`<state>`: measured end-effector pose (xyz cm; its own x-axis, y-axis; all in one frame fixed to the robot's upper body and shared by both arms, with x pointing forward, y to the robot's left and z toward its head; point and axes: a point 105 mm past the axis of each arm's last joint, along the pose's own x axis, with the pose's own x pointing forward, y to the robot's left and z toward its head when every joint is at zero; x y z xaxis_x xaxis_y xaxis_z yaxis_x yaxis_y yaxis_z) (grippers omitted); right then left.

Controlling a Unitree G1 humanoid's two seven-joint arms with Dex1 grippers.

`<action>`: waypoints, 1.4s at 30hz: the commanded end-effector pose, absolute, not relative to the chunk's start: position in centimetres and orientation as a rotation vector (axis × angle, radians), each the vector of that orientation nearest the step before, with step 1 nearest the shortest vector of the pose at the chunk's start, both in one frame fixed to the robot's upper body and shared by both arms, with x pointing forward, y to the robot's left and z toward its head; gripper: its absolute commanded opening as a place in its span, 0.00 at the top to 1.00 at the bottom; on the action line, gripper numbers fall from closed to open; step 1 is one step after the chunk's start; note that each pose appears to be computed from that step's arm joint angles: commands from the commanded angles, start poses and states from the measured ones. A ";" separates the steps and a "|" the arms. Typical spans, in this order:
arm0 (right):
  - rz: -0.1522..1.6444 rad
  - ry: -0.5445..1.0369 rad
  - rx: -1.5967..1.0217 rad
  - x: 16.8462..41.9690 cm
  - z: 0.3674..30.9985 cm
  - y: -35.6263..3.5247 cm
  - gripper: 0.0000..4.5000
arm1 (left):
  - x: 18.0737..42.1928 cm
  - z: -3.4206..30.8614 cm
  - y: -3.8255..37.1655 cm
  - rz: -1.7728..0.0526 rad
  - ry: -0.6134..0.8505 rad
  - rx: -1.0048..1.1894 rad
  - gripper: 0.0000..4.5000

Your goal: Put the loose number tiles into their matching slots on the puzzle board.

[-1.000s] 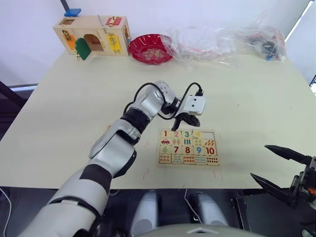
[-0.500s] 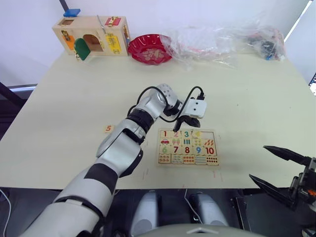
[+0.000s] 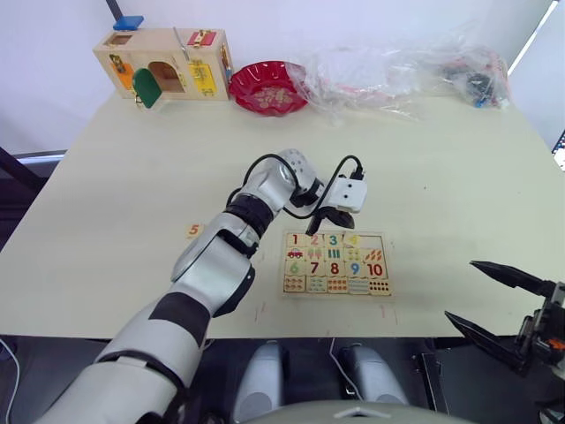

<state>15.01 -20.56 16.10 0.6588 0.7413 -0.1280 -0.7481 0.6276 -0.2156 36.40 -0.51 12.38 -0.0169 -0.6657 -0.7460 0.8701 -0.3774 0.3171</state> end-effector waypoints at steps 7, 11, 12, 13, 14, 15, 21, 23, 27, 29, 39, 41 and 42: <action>0.866 0.001 -0.281 14.8 16.9 -20.2 0.00 | 35.9 12.9 -0.6 -1.701 0.239 1.064 0.99; 0.864 0.001 -0.281 14.7 16.9 -20.2 0.00 | 35.7 12.8 -0.5 -1.713 0.243 1.063 0.99; 0.864 0.001 -0.281 14.7 16.9 -20.3 0.00 | 35.7 12.8 -0.5 -1.714 0.244 1.063 0.99; 0.864 0.002 -0.280 14.7 16.9 -20.3 0.00 | 35.6 12.8 -0.5 -1.715 0.244 1.062 0.99; 0.864 0.002 -0.280 14.7 16.9 -20.3 0.00 | 35.6 12.8 -0.5 -1.716 0.245 1.062 0.99; 0.864 0.002 -0.280 14.7 16.9 -20.3 0.00 | 35.6 12.8 -0.5 -1.716 0.248 1.063 0.99; 0.864 0.005 -0.281 14.8 16.8 -20.3 0.00 | 35.6 12.7 -0.4 -1.710 0.251 1.059 0.99; 0.864 0.005 -0.281 14.7 16.8 -20.3 0.00 | 35.7 12.9 -0.5 -1.694 0.240 1.037 0.99; 0.862 -0.006 -0.266 14.6 16.9 -20.0 0.00 | 35.8 14.6 -0.3 -1.679 0.190 0.903 0.99; 0.852 -0.029 -0.236 14.8 17.0 -19.7 0.00 | 35.8 15.7 0.6 -1.664 0.159 0.801 0.99; 0.770 -0.187 -0.081 18.4 18.3 -18.4 0.00 | 36.8 18.2 7.1 -1.256 0.084 0.346 0.99; 0.733 -0.208 -0.094 19.5 18.2 -18.3 0.00 | 37.1 18.3 8.1 -1.127 0.031 0.271 0.99; 0.675 -0.253 -0.105 20.7 18.5 -18.2 0.00 | 37.3 18.4 9.5 -1.033 -0.005 0.207 0.99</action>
<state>19.75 -18.12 18.22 0.7137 0.6817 0.1610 -0.6635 0.7316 -0.1564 36.97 8.52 16.07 0.4139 -0.8831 -0.2208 0.9091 0.3882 0.1511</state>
